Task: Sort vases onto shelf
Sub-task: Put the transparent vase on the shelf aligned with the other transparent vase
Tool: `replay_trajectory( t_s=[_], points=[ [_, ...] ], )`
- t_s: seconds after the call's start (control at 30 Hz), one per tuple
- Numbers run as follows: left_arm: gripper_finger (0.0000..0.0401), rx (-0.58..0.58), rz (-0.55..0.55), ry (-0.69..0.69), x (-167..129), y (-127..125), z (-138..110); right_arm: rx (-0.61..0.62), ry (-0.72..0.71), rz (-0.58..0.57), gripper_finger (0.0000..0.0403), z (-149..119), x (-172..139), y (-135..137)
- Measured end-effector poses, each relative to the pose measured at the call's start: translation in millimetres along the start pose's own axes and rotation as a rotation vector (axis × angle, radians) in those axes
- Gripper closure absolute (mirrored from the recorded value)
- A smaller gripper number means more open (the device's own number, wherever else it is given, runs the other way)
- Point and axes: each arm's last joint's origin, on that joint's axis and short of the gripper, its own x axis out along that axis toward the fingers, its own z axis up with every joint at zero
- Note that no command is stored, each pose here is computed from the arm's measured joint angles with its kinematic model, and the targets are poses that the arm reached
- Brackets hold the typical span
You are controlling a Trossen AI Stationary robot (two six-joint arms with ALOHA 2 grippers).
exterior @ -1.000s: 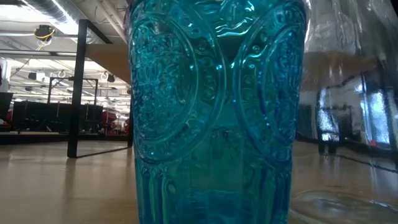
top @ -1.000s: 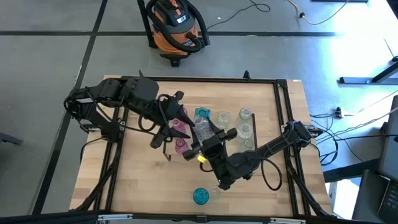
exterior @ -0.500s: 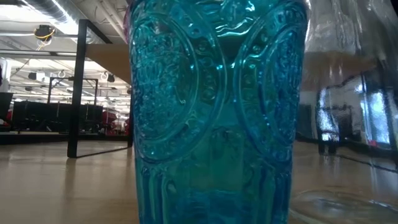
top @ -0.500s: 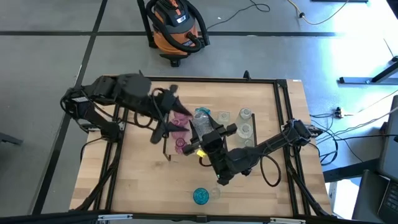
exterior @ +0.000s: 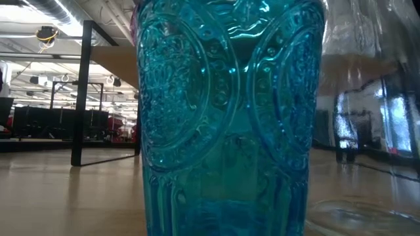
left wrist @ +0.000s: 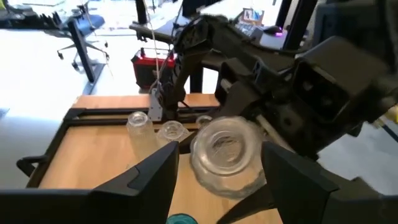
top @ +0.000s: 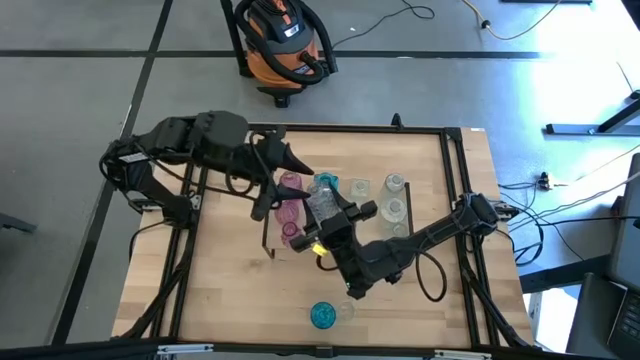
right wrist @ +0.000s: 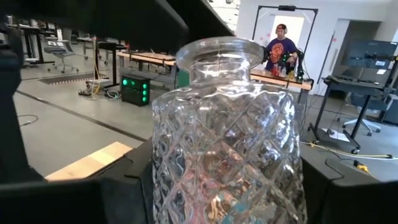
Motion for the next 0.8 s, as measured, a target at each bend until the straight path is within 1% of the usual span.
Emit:
replay_trajectory(
  t_s=[0.27, 0.5, 0.57, 0.7, 0.8],
  points=[
    [0.0179, -0.021, -0.033, 0.037, 9.5, 10.7, -2.6, 0.001, -0.001, -0.002, 0.0185, -0.1, 1.4, 0.0],
    [0.0179, -0.053, -0.108, 0.061, 19.9, 15.4, -4.5, -0.005, 0.001, -0.004, 0.0185, -0.5, 1.0, 0.1],
    [0.0180, -0.054, -0.110, 0.065, 23.0, 15.7, -4.7, -0.011, 0.003, -0.007, 0.0185, -0.9, 1.0, 0.2],
    [0.0198, -0.058, -0.145, 0.070, 23.5, 17.0, -4.9, -0.024, 0.001, -0.003, 0.0185, -1.7, 0.5, 0.7],
    [0.0227, -0.063, -0.162, 0.070, 23.2, 19.6, -4.7, -0.024, -0.001, 0.000, 0.0185, -1.6, 1.0, 0.7]
  ],
)
